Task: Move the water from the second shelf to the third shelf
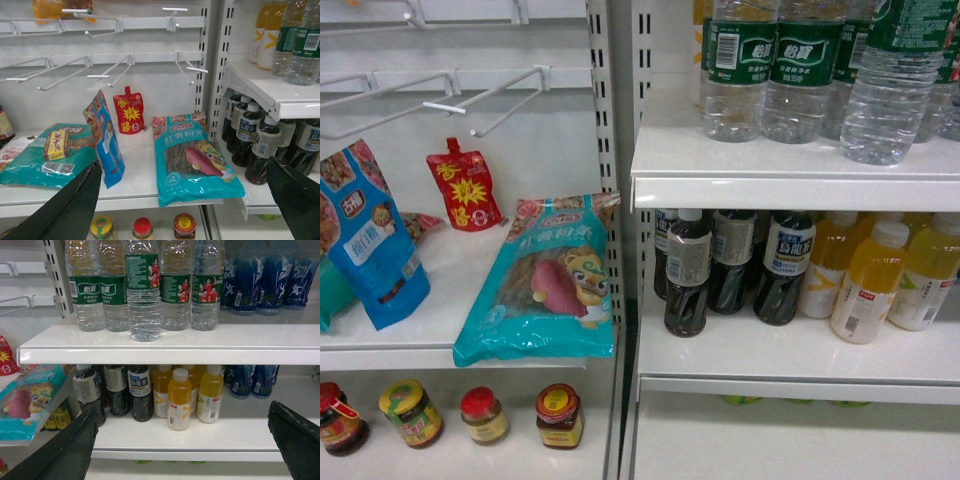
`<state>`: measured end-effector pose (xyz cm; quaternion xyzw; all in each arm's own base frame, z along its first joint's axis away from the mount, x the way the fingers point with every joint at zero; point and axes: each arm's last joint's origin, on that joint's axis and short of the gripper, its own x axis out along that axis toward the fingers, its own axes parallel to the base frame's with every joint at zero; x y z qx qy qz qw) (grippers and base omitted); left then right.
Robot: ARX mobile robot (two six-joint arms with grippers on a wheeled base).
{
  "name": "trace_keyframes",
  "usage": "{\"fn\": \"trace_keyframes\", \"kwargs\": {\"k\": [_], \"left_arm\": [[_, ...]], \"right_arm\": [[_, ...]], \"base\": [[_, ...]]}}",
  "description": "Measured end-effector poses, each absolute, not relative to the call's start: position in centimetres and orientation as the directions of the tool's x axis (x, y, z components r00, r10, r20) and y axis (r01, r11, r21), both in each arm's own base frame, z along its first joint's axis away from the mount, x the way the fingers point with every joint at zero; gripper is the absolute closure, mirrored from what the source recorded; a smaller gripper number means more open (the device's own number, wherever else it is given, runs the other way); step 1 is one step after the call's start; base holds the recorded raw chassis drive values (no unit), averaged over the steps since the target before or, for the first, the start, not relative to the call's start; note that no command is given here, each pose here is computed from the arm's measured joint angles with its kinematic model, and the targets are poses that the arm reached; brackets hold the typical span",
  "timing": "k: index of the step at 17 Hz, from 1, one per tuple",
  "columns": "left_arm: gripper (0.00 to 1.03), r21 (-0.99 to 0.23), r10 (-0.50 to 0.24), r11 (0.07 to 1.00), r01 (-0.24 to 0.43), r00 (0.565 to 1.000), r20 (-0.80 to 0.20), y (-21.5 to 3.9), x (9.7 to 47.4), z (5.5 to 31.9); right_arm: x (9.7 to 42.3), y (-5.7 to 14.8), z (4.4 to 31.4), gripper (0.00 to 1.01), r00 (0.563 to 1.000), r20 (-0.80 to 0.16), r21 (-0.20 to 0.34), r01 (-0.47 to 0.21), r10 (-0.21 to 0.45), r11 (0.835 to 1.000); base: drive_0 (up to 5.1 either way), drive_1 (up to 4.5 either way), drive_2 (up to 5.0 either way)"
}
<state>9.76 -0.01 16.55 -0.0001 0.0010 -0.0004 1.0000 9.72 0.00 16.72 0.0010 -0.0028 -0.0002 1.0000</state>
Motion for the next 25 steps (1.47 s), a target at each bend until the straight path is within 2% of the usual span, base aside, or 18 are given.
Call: {"fn": "trace_keyframes", "kwargs": {"k": [25], "left_arm": [[0.05, 0.000, 0.000, 1.000, 0.000, 1.000, -0.006, -0.01, 9.76, 16.53]], "right_arm": [[9.72, 0.00, 16.68, 0.03, 1.000, 0.001, 0.001, 0.000, 0.000, 1.000]], "base": [[0.0, 0.00, 0.0]]}}
